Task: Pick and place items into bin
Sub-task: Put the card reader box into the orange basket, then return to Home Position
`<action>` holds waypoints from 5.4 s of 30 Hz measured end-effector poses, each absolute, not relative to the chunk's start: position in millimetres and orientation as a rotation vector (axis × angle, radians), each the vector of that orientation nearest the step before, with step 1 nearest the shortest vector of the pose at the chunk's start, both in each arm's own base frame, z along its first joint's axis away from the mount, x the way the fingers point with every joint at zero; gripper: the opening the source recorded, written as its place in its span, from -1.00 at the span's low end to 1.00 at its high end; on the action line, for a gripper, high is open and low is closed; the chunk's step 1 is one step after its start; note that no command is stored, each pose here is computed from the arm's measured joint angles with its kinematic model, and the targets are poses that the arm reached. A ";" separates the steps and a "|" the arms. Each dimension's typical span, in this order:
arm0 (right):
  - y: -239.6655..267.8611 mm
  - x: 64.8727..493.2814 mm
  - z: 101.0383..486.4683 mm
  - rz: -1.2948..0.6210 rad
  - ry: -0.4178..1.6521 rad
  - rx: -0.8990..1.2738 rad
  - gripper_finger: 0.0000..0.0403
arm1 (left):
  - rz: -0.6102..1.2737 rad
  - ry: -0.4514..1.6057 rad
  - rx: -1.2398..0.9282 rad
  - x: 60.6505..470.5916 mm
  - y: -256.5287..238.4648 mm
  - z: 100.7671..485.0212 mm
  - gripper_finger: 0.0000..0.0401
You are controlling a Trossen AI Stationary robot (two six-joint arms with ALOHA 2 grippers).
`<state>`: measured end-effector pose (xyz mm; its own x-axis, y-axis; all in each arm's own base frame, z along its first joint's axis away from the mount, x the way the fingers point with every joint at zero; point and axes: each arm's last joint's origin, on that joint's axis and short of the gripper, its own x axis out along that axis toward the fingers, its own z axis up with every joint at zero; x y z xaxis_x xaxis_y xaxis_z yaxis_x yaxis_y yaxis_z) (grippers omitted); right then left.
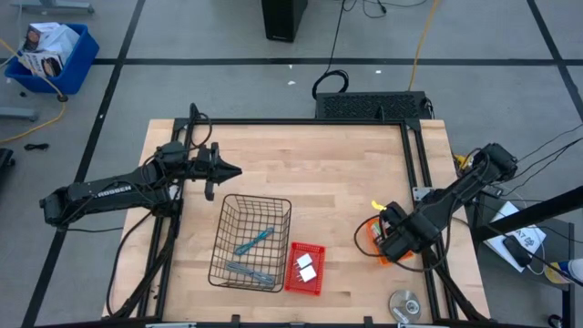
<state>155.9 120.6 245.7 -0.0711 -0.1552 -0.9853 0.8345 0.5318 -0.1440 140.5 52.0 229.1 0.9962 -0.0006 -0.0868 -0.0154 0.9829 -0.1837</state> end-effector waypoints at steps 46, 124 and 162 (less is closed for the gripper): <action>65.1 185.4 271.1 0.151 0.342 0.208 0.05 | -0.059 0.171 -0.043 140.1 48.0 220.4 -0.85; -0.9 96.8 176.8 0.128 -0.087 0.158 0.06 | -0.085 -0.074 -0.193 100.7 9.1 175.5 -0.85; -0.9 96.8 176.7 0.128 -0.086 0.158 0.06 | -0.085 -0.075 -0.193 100.7 9.1 175.5 -0.85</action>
<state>96.8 -0.9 176.7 0.9881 0.1202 0.0955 -0.1338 0.9794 0.1515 100.7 9.1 175.5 0.9936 -0.0775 0.0821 0.0918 0.9778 -0.1883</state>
